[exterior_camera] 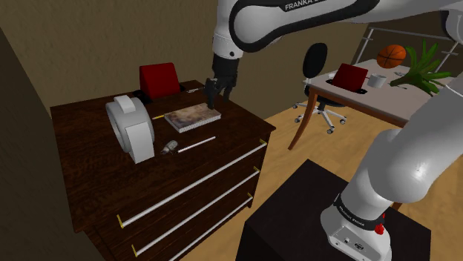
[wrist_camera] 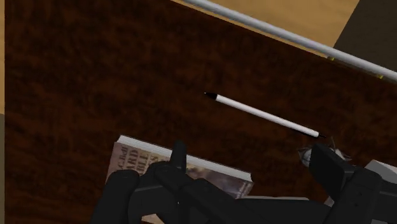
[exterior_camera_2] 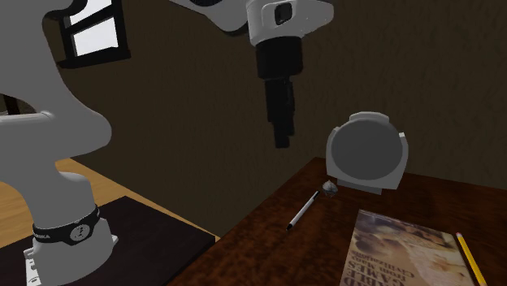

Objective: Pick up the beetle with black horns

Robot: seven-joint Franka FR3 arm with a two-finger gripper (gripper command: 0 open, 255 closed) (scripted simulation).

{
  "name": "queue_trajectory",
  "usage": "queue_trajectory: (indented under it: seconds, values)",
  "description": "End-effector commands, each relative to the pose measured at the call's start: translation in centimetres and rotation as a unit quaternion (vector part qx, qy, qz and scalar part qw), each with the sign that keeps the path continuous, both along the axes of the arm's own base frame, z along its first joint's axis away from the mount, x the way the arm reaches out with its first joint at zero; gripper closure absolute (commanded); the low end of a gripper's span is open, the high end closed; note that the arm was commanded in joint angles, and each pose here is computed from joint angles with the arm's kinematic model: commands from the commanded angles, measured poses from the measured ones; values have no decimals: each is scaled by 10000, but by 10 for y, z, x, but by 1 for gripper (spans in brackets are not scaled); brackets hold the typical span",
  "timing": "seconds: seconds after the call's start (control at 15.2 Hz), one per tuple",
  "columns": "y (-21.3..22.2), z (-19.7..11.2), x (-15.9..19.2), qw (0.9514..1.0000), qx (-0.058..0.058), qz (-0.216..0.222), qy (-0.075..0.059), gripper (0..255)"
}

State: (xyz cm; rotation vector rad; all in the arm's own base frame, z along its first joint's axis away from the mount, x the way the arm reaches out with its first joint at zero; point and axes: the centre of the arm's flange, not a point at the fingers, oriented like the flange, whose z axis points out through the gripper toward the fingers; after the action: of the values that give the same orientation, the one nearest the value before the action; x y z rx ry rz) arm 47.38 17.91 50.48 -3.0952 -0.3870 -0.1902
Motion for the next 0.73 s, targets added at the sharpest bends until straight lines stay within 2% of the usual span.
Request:
queue_trajectory:
  seconds: [0.0, 0.33, 0.66]
  values:
    - [19, -17, 11, 9998, -2, 197, 61, 0]
    - [68, -55, 35, 9975, -12, 676, 213, 0]
    - [119, -94, 53, 9927, -22, 1153, 365, 0]
